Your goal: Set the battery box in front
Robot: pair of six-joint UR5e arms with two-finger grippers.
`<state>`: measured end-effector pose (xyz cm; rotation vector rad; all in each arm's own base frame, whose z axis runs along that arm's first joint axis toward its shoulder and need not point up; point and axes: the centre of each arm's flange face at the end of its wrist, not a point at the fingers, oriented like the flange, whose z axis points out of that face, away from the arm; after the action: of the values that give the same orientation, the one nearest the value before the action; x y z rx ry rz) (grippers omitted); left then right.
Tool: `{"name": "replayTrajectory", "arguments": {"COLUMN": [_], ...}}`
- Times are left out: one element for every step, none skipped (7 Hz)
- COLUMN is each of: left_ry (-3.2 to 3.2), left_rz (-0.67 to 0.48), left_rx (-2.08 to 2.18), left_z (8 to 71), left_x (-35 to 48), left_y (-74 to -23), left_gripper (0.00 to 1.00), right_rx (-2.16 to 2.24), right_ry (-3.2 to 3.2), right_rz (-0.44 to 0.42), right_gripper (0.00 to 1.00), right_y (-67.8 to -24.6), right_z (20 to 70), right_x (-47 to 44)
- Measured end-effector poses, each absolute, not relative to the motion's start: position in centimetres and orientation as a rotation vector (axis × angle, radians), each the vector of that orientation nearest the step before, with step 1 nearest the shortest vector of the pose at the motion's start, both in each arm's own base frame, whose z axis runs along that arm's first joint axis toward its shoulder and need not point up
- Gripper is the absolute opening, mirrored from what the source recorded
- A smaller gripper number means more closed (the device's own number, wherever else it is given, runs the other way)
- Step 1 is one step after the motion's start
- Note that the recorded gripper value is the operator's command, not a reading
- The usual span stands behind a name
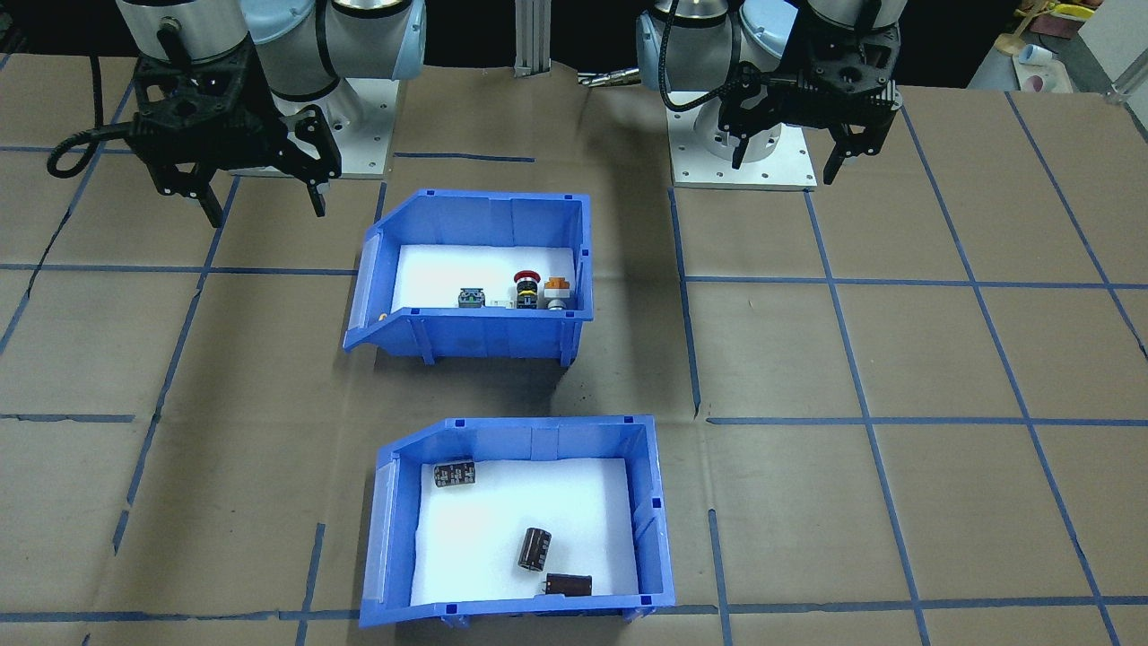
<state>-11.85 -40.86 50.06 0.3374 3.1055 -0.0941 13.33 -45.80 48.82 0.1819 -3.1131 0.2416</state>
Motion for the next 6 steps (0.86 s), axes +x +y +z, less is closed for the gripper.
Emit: {"name": "replayTrajectory", "arguments": {"left_ry": [3.106,3.107,3.107,3.107,3.107,3.107], "left_rz": [-0.092,-0.092,-0.091,-0.093,-0.094,-0.094], "left_rx": [0.337,0.337,0.338,0.338,0.338,0.338], "left_z": [50.0,50.0,50.0,50.0,50.1,50.1], "left_x": [-11.9,-11.9,-11.9,-11.9,-11.9,-11.9], "left_y": [-40.9,-40.9,-40.9,-40.9,-40.9,-40.9], "left_gripper": [1.0,1.0,1.0,1.0,1.0,1.0], "right_rx": [0.016,-0.058,-0.087,-0.096,-0.099,-0.1], "right_ry": [-3.127,-3.133,-3.135,-3.135,-3.132,-3.131], "right_rz": [0.217,0.154,0.093,0.058,0.04,0.036], "right_gripper": [1.0,1.0,1.0,1.0,1.0,1.0], "right_y": [-47.6,-49.2,-50.5,-51.0,-51.1,-51.1], "right_z": [49.0,48.8,48.7,48.6,48.4,48.4], "right_x": [13.2,13.2,13.2,13.1,13.1,13.1]}}
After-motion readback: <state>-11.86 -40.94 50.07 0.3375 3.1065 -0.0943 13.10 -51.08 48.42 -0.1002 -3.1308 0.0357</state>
